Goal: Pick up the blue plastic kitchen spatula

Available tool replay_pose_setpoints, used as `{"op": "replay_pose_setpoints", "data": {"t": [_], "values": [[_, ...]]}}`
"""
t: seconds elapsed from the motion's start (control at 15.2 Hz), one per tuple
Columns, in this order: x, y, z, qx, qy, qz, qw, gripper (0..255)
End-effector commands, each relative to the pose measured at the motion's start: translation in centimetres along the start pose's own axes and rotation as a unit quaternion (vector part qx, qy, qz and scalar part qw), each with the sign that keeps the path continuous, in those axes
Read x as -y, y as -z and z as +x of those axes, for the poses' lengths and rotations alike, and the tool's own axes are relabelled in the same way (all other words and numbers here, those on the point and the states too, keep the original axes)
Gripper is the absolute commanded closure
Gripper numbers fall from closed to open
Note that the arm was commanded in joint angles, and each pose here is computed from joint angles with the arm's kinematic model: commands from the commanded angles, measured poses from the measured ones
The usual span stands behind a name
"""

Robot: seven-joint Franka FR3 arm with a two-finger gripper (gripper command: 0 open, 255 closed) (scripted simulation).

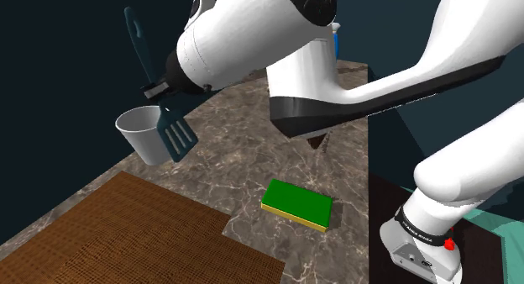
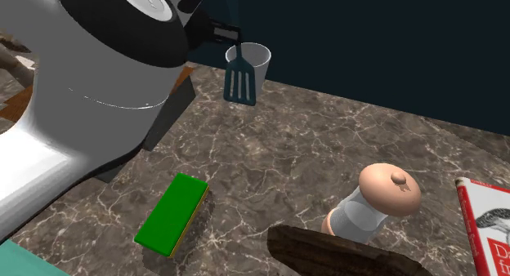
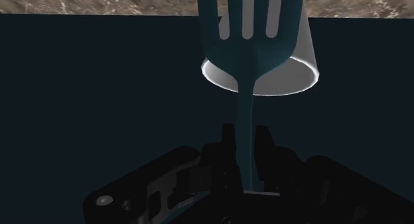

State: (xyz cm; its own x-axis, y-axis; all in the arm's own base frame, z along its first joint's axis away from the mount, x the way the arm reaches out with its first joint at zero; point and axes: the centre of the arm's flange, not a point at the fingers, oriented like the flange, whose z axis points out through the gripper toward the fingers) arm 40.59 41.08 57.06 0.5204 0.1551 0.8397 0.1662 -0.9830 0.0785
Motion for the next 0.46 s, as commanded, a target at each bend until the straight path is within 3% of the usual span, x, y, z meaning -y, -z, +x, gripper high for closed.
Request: {"op": "replay_pose_setpoints", "data": {"t": [0.0,0.4], "values": [[-0.1,0.5,0.8,0.000,0.000,0.000,1.0000,255],[-0.2,1.6,2.7,0.000,0.000,0.000,1.0000,255]]}}
